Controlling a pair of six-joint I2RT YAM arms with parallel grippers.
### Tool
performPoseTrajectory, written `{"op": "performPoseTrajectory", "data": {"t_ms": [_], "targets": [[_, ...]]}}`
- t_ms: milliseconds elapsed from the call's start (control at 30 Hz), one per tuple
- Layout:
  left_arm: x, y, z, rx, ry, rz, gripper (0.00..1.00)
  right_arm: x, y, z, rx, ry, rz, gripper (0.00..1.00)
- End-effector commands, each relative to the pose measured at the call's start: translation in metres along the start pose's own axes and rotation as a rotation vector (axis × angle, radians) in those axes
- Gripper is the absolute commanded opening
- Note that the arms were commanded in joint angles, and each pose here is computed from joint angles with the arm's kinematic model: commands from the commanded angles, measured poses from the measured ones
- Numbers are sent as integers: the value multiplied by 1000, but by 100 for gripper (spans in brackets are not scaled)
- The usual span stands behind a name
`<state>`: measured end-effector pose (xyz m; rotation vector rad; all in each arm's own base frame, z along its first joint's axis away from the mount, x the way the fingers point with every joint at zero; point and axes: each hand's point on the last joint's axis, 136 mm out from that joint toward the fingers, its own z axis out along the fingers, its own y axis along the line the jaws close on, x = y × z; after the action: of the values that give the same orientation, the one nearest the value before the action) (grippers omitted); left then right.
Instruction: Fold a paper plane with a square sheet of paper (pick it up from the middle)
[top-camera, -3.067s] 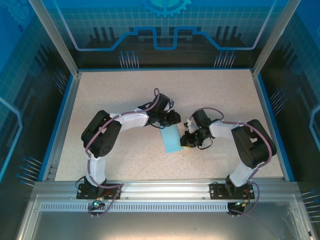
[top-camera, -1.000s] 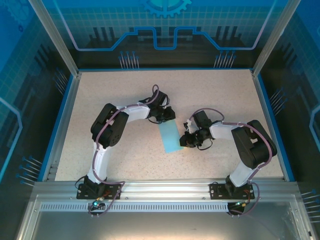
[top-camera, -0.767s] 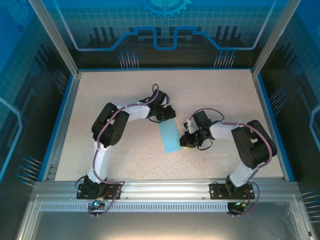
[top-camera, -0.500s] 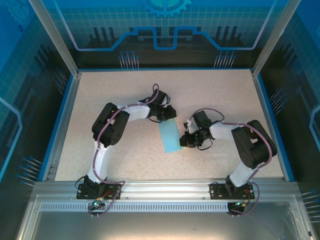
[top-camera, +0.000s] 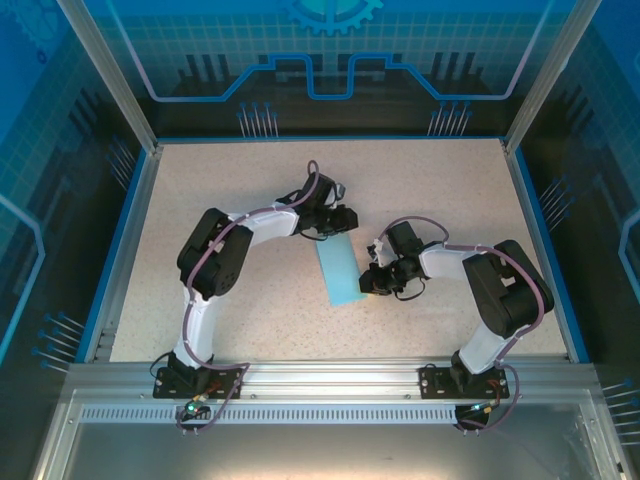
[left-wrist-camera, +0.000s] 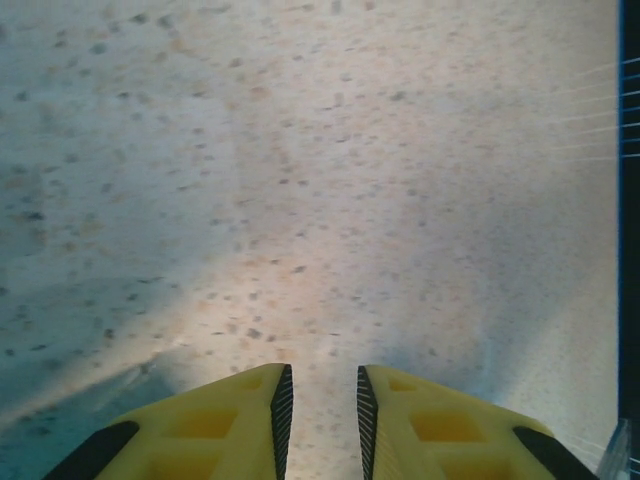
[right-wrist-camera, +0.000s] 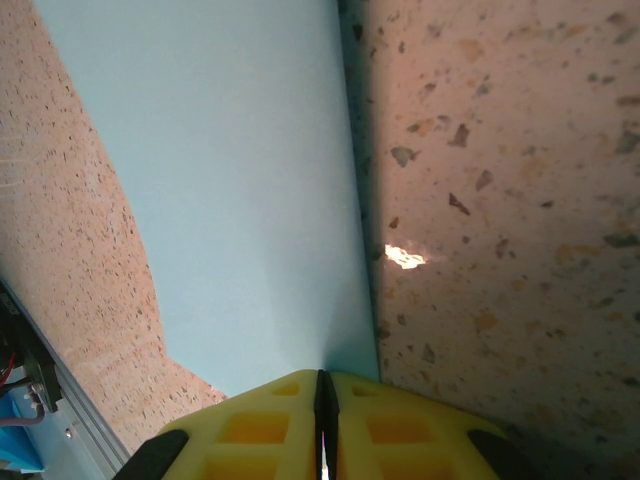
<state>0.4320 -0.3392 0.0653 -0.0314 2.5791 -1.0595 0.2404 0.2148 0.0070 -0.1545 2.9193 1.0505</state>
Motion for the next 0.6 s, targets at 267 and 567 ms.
{"op": "performPoseTrajectory", "data": {"t_ms": [267, 567], "targets": [[30, -14, 1, -22, 68, 42, 24, 38, -35, 11, 127, 112, 80, 12], [38, 13, 13, -104, 92, 13, 19, 37, -32, 9, 122, 107, 77, 12]]}}
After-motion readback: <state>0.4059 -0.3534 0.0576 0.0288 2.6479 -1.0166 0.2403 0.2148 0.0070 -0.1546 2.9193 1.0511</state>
